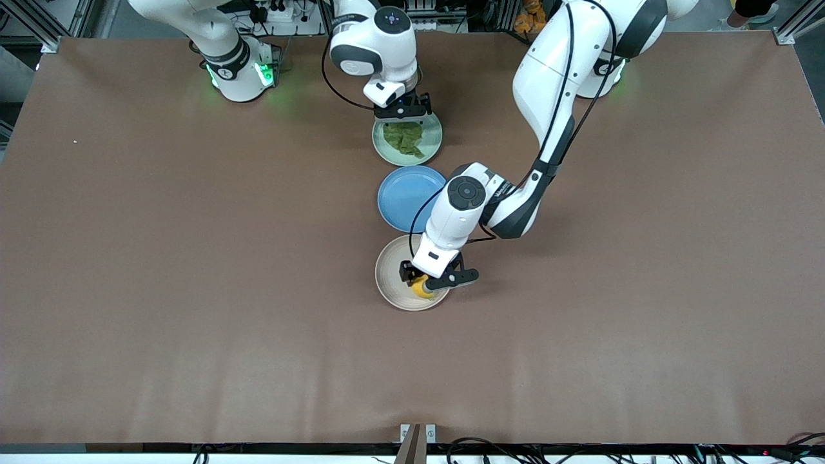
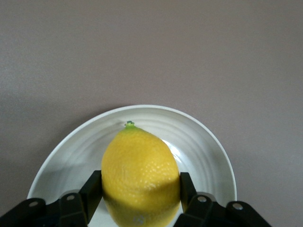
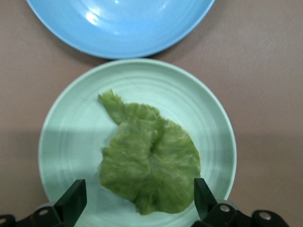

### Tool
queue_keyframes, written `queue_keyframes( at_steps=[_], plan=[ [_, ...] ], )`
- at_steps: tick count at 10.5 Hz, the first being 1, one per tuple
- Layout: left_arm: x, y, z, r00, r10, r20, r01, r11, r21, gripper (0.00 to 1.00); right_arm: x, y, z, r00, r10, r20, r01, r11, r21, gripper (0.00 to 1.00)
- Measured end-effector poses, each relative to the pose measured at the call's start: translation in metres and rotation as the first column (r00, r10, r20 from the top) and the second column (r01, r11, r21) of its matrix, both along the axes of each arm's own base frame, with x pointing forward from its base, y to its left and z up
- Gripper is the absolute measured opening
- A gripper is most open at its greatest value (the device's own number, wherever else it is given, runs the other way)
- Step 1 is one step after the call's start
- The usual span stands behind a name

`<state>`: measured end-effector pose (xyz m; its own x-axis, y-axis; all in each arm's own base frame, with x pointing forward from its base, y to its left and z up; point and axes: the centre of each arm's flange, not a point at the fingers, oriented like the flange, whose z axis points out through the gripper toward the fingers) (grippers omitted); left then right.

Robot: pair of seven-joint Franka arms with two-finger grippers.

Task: Pick lemon and lettuce from plates
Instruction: 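Close the left gripper on the lemon while the right gripper grasps lettuce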

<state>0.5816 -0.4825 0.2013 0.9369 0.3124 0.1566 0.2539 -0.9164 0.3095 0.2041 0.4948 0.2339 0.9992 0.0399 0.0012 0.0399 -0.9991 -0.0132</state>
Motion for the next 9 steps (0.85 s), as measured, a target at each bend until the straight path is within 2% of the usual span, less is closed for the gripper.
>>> queue_keyframes(
  at_steps=[2, 5, 7, 8, 9],
  plan=[
    [0.0, -0.001, 0.0, 1.0, -0.001, 0.004, 0.001, 1.0, -0.003, 0.7, -0.007, 0.002, -0.022, 1.0, 0.006, 0.022, -0.005, 1.0, -0.03, 1.0],
    [0.002, -0.007, 0.018, 1.0, -0.001, 0.026, 0.001, 1.0, -0.023, 0.7, 0.005, 0.007, -0.048, 0.999, -0.012, 0.047, 0.015, 0.999, -0.048, 1.0],
    [0.004, -0.004, 0.04, 1.0, 0.001, 0.004, -0.001, 1.0, -0.005, 0.7, 0.007, 0.009, -0.056, 0.999, -0.012, 0.045, 0.014, 0.999, -0.045, 0.95],
    [0.006, 0.003, 0.053, 1.0, 0.007, -0.022, -0.006, 1.0, 0.019, 0.7, 0.008, 0.012, -0.054, 0.999, -0.018, 0.047, 0.019, 0.999, -0.033, 0.83],
    [0.011, 0.014, 0.067, 0.999, 0.008, -0.047, -0.005, 0.999, 0.045, 0.7, 0.008, 0.015, -0.051, 0.998, -0.024, 0.05, 0.025, 0.999, -0.021, 0.65]
  ],
)
